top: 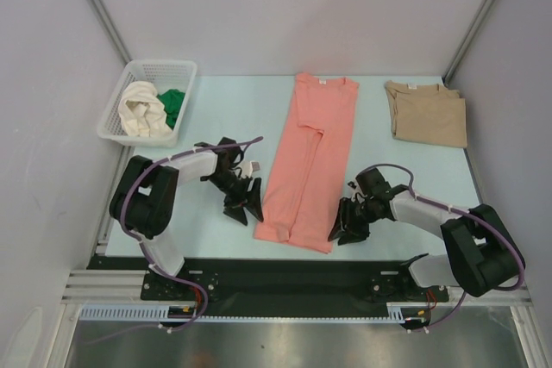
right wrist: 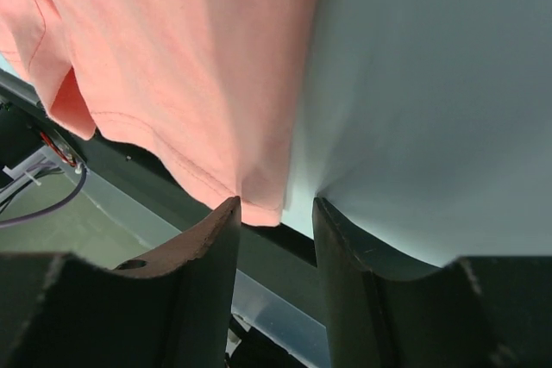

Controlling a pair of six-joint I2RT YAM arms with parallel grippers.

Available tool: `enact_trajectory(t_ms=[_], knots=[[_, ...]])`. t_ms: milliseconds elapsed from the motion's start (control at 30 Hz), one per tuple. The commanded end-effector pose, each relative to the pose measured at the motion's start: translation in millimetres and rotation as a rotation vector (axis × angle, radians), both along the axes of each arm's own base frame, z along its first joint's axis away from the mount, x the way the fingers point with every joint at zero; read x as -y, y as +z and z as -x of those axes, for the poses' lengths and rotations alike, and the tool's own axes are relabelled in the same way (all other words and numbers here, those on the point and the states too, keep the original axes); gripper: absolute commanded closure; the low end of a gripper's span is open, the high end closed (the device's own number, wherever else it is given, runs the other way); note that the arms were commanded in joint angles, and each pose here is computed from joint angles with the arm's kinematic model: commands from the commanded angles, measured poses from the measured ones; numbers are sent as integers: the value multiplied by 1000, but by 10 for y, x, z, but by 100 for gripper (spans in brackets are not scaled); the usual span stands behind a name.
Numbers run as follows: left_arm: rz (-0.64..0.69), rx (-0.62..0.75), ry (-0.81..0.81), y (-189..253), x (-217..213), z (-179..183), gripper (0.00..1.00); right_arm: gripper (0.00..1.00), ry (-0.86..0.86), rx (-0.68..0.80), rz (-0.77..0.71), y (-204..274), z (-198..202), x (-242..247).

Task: Fold and stack the t-shirts
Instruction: Fold the tshirt

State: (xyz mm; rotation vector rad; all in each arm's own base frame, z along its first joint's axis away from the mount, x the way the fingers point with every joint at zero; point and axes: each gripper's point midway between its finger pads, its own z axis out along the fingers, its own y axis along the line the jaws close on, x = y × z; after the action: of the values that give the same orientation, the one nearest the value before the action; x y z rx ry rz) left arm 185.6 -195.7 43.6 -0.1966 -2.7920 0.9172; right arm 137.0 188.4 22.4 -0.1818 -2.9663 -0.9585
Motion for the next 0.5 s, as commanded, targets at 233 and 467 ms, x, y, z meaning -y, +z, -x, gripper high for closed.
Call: enact_trajectory(t_ms=[233,467], knots=[[-30,-62,-46,-156,74,245,40,55,19,-58,-13,-73,151,-130],[-37,-61,-69,-219,152,190,42,56,33,-44,-27,-88,165,-176]])
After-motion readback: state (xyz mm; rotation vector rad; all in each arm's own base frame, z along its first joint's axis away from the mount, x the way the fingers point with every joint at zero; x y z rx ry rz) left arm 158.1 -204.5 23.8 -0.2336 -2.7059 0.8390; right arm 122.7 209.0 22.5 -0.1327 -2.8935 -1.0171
